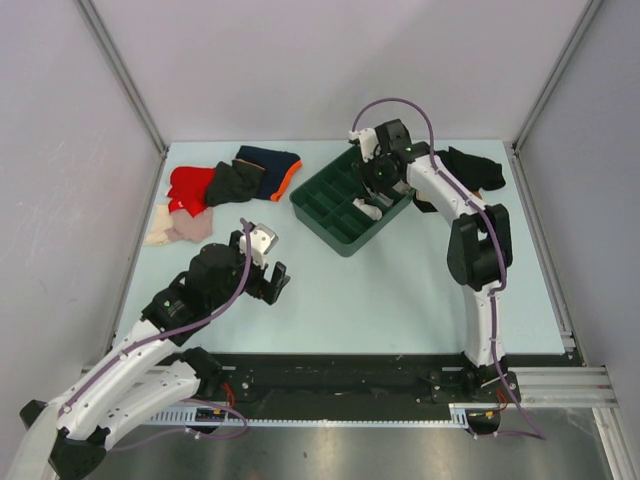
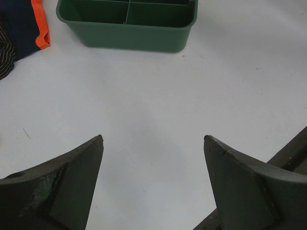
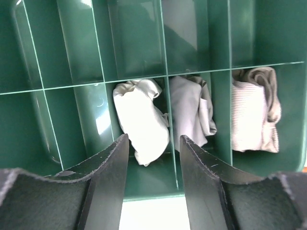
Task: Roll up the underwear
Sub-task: Place the underwear in the storage box, then reset both arms
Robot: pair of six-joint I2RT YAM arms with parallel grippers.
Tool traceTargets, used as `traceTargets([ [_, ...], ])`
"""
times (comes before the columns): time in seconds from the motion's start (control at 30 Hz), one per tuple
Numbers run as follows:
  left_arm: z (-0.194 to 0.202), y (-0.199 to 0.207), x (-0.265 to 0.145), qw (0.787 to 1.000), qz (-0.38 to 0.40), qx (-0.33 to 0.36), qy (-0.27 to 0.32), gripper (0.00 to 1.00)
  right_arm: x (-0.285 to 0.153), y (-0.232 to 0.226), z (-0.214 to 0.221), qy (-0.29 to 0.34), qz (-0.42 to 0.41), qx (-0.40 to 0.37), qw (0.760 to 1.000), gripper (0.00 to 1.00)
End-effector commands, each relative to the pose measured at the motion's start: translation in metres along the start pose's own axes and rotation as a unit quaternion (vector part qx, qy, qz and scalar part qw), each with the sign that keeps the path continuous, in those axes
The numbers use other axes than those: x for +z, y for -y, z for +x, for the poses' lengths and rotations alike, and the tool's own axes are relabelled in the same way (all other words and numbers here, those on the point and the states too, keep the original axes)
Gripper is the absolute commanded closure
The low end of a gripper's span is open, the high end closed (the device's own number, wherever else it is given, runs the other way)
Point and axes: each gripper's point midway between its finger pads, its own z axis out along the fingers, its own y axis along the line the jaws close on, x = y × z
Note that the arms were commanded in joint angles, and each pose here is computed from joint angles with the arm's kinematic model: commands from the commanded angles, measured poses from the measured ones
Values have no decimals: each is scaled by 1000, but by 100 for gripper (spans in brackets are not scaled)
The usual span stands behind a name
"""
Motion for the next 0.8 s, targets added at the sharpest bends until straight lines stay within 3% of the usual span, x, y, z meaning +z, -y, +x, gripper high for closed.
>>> traceTargets([
  [0.0,-3,-6,-3,1000,-12,3,9,11,-31,1,-22,30,-4,-14,999,51],
  [0.17,-4,-7,-4,1000,-15,3,15,11,-42,-22,-29,50,-74,-36,995,59],
  [0.4,-6,-8,-7,1000,-19,1,24,7,-93,-49,-39,110,-145,-66,981,58],
  [0.5,-10,-8,-11,999,-21,-6,42,0,-130,-47,-45,156,-128,-77,976,53],
  [0.63,-21,-13,-21,996,-31,-18,79,0,-174,-38,-43,211,-104,-71,969,45],
  [0.77,-25,-13,-22,995,-31,-38,88,0,-205,-28,-29,251,-79,-66,963,28],
])
